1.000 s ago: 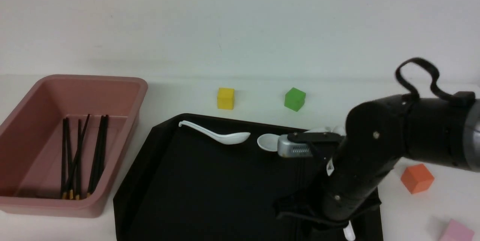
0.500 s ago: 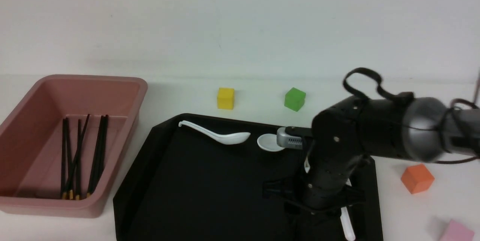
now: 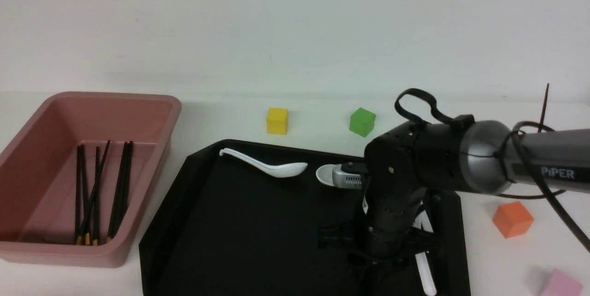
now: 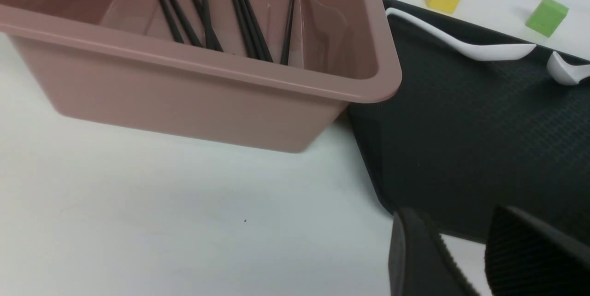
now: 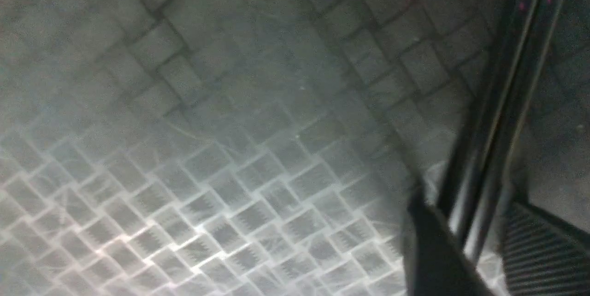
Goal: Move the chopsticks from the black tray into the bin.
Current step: Use the right arm to grab a pair of chopsticks, then use the right arm to put the chopsticks into the lunch box
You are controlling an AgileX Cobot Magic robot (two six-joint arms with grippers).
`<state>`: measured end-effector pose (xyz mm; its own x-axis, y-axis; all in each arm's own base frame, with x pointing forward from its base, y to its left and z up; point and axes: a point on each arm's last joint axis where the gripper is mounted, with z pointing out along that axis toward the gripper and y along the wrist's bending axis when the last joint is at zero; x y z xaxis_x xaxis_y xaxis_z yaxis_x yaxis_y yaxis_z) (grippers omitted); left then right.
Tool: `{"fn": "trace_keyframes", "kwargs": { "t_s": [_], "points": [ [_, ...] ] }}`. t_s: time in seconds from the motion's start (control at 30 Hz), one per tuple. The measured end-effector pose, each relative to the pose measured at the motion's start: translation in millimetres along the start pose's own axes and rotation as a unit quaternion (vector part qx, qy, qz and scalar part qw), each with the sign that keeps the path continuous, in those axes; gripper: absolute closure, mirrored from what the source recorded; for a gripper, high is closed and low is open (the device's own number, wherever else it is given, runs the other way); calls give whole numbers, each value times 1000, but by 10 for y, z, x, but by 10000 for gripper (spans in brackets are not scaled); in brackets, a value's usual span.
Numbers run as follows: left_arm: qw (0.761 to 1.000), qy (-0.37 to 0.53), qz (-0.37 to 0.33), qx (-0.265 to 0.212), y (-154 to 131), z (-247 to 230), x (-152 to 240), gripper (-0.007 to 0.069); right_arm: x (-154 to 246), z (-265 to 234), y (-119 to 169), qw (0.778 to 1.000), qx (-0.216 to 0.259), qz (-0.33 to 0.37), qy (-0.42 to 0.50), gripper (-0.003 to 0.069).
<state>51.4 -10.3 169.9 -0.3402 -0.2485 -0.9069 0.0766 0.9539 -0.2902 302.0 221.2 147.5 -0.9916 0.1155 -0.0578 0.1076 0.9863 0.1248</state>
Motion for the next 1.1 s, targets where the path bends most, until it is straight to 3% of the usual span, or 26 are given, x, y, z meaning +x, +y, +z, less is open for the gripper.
{"fn": "trace_keyframes", "kwargs": {
  "t_s": [0.13, 0.4, 0.53, 0.7, 0.87, 0.97, 1.1],
  "points": [
    [1000, 0, 0, 0, 0, 0, 0, 387, 15, -8, -11, 999, 8, -31, 11, 534],
    [1000, 0, 0, 0, 0, 0, 0, 387, 89, -88, -46, 983, 62, -130, 112, 531],
    [1000, 0, 0, 0, 0, 0, 0, 387, 20, -236, 39, 979, 54, -160, 115, 531],
    [1000, 0, 0, 0, 0, 0, 0, 387, -143, -560, 315, 980, -22, -183, 75, 531],
    [1000, 0, 0, 0, 0, 0, 0, 387, -206, -986, 677, 965, -162, -200, 49, 531],
    [1000, 0, 0, 0, 0, 0, 0, 387, -281, -1306, 1097, 922, -282, -256, -68, 531],
    [1000, 0, 0, 0, 0, 0, 0, 387, -248, -1428, 1619, 857, -374, -315, -163, 531]
  ]
}}
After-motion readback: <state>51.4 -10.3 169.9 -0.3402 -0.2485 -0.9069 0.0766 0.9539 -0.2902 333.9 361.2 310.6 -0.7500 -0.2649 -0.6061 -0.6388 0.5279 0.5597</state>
